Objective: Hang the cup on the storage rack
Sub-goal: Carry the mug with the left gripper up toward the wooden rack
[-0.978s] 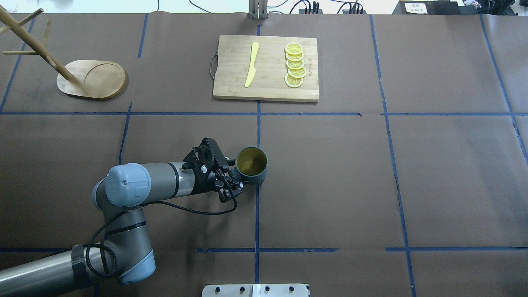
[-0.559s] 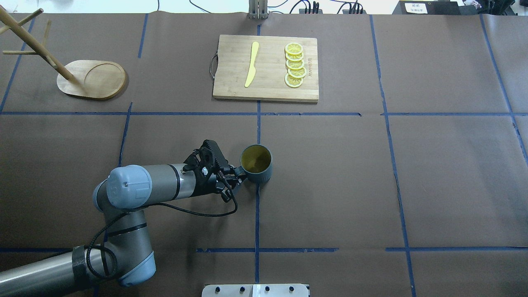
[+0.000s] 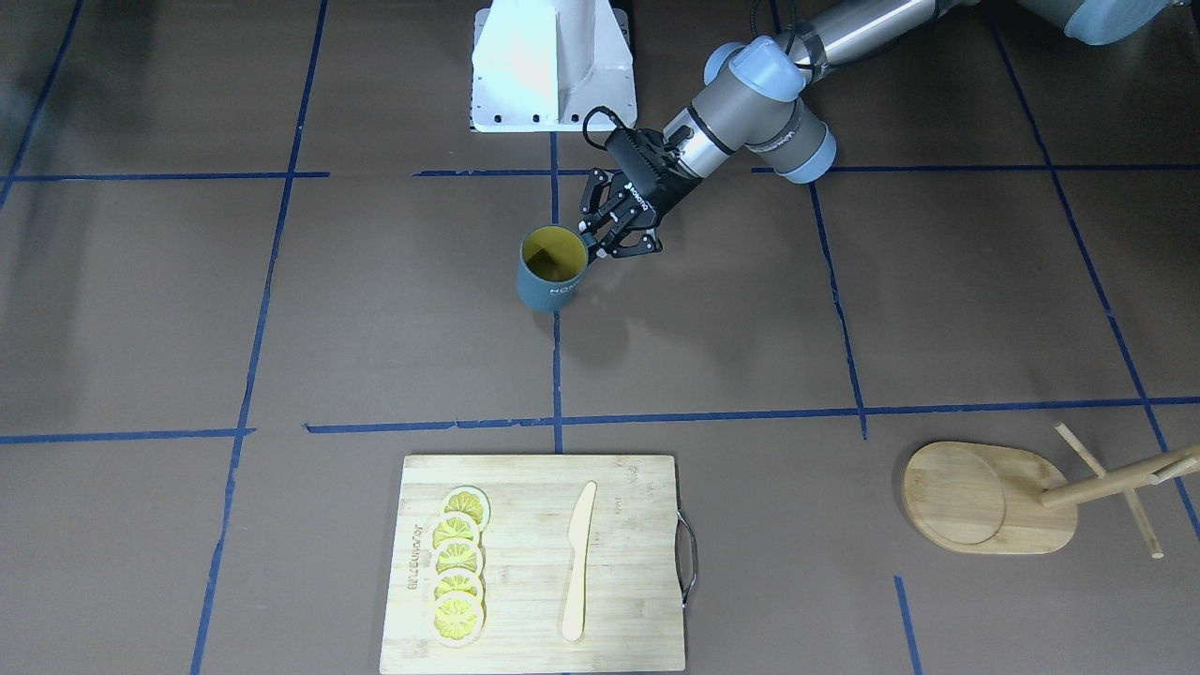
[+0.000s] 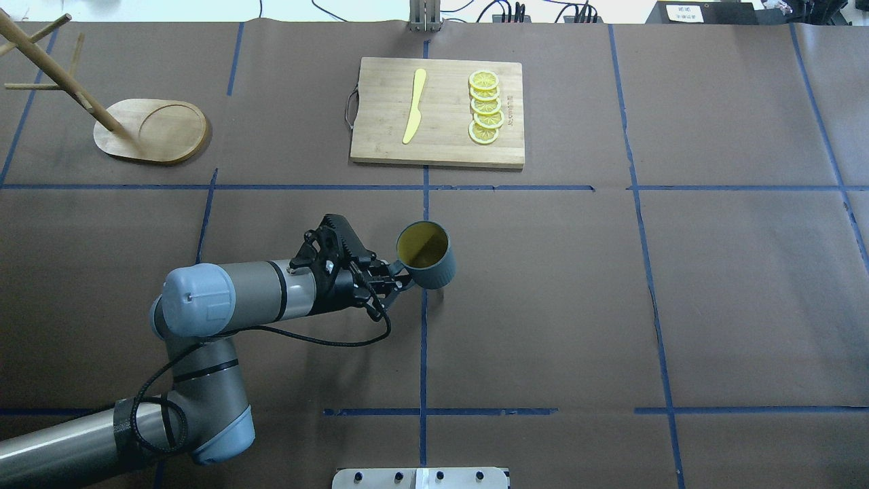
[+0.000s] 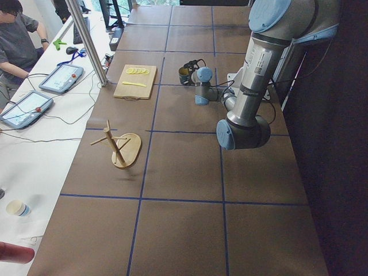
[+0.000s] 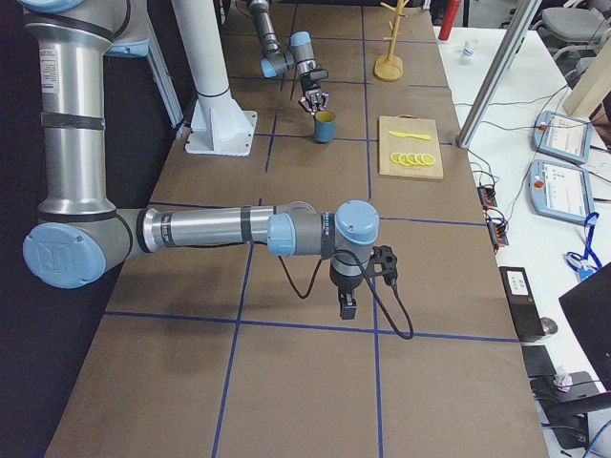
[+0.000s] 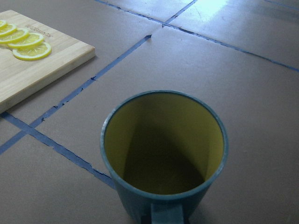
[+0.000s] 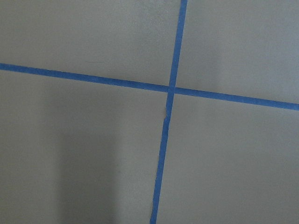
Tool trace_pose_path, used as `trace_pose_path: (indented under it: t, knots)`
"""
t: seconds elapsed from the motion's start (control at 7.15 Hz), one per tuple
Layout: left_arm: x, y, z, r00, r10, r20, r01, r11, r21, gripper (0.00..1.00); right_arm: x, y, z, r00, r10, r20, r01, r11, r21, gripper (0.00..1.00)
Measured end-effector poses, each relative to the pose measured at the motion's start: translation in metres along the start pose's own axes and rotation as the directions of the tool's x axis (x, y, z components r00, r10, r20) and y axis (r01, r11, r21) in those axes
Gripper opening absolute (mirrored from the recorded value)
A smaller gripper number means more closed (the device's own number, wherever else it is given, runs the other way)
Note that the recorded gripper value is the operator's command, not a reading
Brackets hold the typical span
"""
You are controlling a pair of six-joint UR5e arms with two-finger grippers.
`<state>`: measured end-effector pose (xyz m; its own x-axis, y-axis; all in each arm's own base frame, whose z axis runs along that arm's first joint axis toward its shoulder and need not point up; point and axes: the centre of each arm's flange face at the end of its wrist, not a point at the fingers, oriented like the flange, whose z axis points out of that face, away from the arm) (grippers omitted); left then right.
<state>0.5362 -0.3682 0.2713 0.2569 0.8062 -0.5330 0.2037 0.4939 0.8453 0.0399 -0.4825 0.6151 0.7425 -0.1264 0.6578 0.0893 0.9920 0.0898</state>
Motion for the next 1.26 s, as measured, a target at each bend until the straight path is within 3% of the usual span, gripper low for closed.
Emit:
trace_pose_path:
  t: [0.14, 0.28, 0.42, 0.56, 0.7, 0.84, 0.98, 1.26]
  knots:
    - [-0.010, -0.013, -0.009, 0.992, -0.122, 0.001, 0.122, 0.992, 0.040, 0.00, 0.000, 0.000, 0.000, 1.000, 0.000, 0.000, 0.000, 1.000, 0.000, 1.00]
    - [-0.024, -0.031, -0.021, 0.969, -0.247, 0.001, 0.246, 0.966, 0.084, 0.00, 0.000, 0.000, 0.000, 1.000, 0.000, 0.001, 0.000, 1.000, 0.000, 1.00]
    - [-0.041, -0.050, -0.034, 0.932, -0.363, -0.001, 0.360, 0.924, 0.127, 0.00, 0.000, 0.000, 0.000, 1.000, 0.000, 0.001, 0.000, 1.000, 0.000, 1.00]
    - [-0.057, -0.067, -0.047, 0.877, -0.480, -0.011, 0.475, 0.864, 0.167, 0.00, 0.000, -0.001, 0.000, 1.000, 0.000, 0.002, 0.000, 1.000, 0.000, 1.00]
    - [-0.074, -0.083, -0.061, 0.792, -0.609, -0.039, 0.603, 0.771, 0.206, 0.00, 0.000, -0.001, 0.000, 1.000, 0.000, 0.003, 0.000, 1.000, 0.001, 1.00]
    - [-0.091, -0.097, -0.076, 0.687, -0.722, -0.082, 0.717, 0.656, 0.236, 0.00, -0.001, -0.001, -0.001, 1.000, -0.001, 0.003, 0.001, 1.000, 0.001, 1.00]
    - [-0.110, -0.111, -0.091, 0.550, -0.825, -0.132, 0.823, 0.507, 0.257, 0.00, -0.001, -0.001, -0.001, 1.000, -0.002, 0.003, 0.002, 1.000, 0.002, 1.00]
    - [-0.142, -0.133, -0.118, 0.256, -0.936, -0.242, 0.947, 0.193, 0.257, 0.00, 0.001, -0.001, 0.001, 1.000, -0.001, 0.003, 0.001, 1.000, -0.002, 1.00]
